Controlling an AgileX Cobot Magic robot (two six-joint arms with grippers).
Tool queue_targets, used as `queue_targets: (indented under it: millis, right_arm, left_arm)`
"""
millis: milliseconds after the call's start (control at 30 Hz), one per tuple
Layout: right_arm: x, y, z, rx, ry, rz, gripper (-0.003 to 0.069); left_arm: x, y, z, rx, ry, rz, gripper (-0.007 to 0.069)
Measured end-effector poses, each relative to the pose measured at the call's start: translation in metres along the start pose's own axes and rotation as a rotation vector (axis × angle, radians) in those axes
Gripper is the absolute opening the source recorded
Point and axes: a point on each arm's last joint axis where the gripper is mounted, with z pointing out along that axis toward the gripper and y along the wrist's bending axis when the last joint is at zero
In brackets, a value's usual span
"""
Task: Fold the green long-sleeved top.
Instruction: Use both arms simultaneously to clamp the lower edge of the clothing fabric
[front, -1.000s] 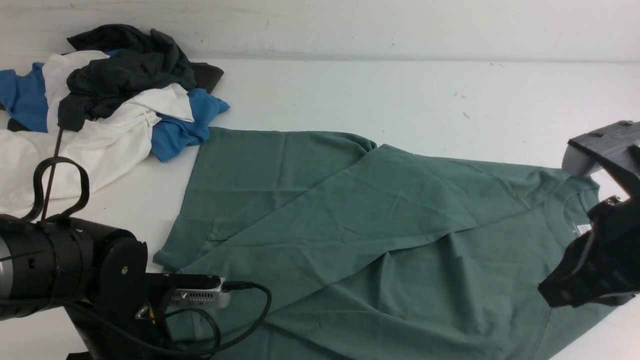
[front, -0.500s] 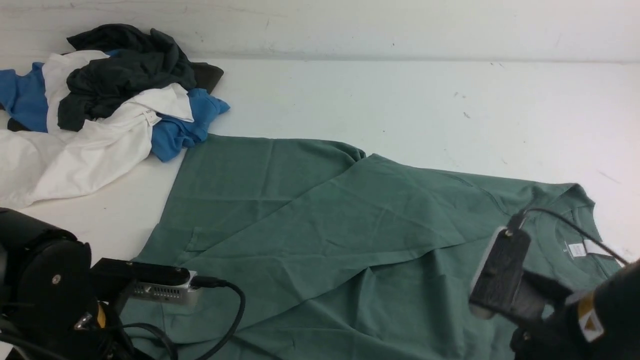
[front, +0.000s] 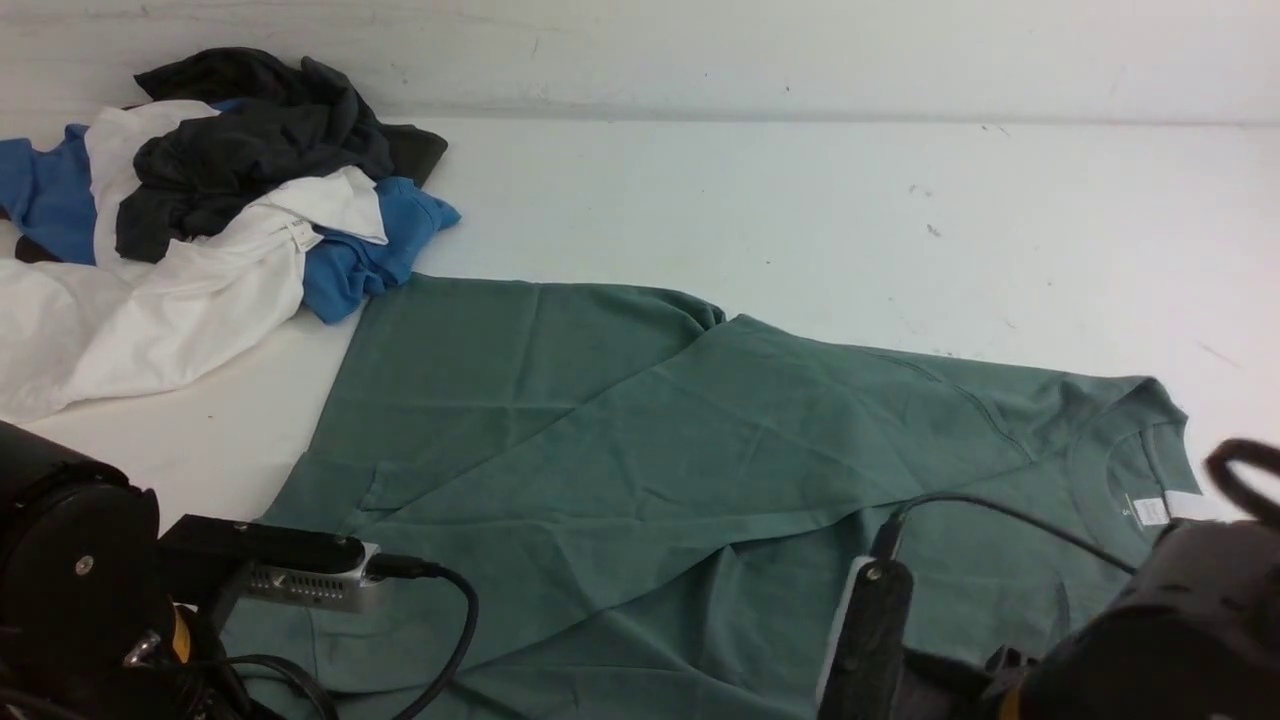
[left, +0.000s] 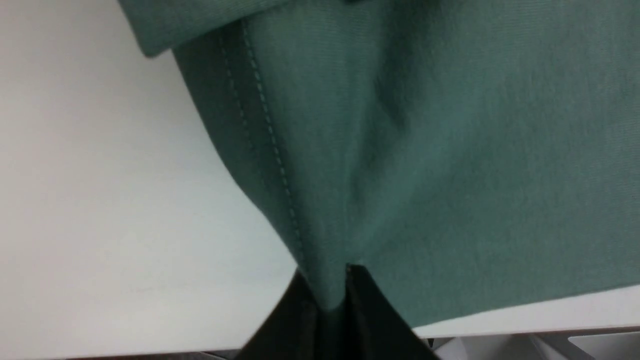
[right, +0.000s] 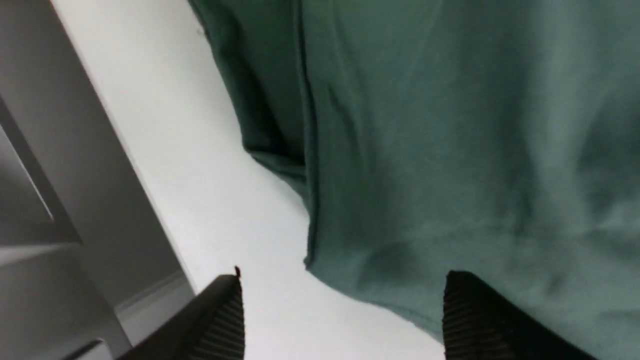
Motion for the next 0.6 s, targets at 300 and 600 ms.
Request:
queue_targets:
  millis: [300,600]
  right_arm:
    - [-0.007,-0.003,0.026,0.028,0.032,-0.001,0.0307]
    - [0.004,0.003,0.014,0.002,0.129,0.031,0.0015]
  left_arm:
    - [0.000,0.000,0.000,0.000,0.000,-0.004,0.0019]
    - [0.018,0.003,-0.023,0.037,-0.039,-0.015,0.0019]
